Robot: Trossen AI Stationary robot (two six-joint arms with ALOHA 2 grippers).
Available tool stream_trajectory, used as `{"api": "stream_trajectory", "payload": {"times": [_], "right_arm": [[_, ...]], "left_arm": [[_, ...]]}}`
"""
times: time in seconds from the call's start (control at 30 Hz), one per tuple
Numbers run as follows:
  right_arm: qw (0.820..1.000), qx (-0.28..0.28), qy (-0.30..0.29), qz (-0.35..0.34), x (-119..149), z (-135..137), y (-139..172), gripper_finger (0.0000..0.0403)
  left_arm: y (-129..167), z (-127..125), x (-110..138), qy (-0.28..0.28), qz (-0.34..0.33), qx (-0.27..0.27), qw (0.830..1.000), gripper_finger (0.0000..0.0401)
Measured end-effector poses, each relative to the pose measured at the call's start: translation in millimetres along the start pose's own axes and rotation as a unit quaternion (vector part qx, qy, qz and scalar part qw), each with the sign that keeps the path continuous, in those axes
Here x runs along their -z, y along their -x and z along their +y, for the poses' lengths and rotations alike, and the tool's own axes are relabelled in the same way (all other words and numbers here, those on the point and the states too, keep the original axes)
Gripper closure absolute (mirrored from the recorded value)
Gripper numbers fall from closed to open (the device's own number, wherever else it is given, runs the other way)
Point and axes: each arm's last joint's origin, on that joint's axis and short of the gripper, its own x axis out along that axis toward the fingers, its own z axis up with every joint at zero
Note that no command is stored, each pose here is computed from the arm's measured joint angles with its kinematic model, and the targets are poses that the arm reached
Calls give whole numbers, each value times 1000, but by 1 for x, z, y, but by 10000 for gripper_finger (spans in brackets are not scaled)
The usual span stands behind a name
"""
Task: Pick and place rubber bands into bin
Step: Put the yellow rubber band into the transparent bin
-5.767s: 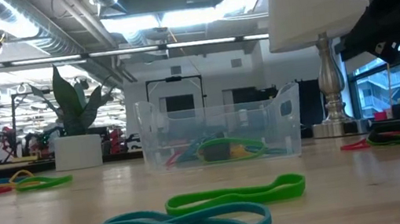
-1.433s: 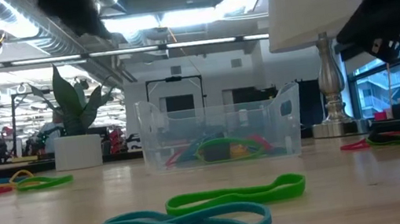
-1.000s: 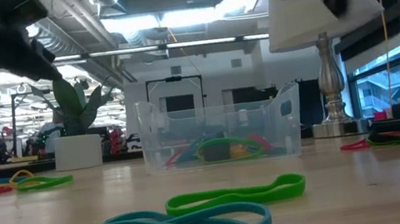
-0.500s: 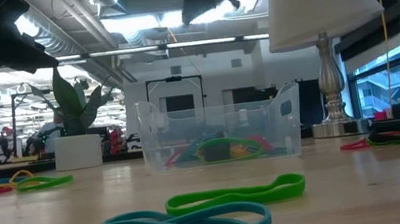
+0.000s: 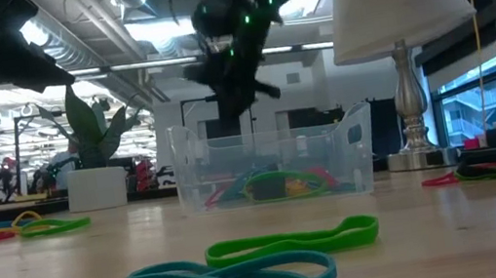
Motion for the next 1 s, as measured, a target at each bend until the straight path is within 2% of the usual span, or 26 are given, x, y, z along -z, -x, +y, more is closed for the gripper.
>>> {"api": "stream_trajectory", "payload": {"times": [0.13,0.3,0.43,0.73,1.0], "right_arm": [[999,-19,-4,47,3,-12,-21,322],[995,-31,56,82,11,-15,-35,281],[992,-26,76,99,17,-15,-47,263],[981,-20,134,142,32,-18,-69,259],[972,-16,171,159,38,-21,-74,272]], "left_arm": [[0,2,0,14,-4,-34,999,398],[0,3,1,24,0,-57,998,398],[0,4,1,24,-1,-70,997,398],[0,5,1,23,-1,-85,996,398],[0,5,1,23,-2,-87,996,398]]}}
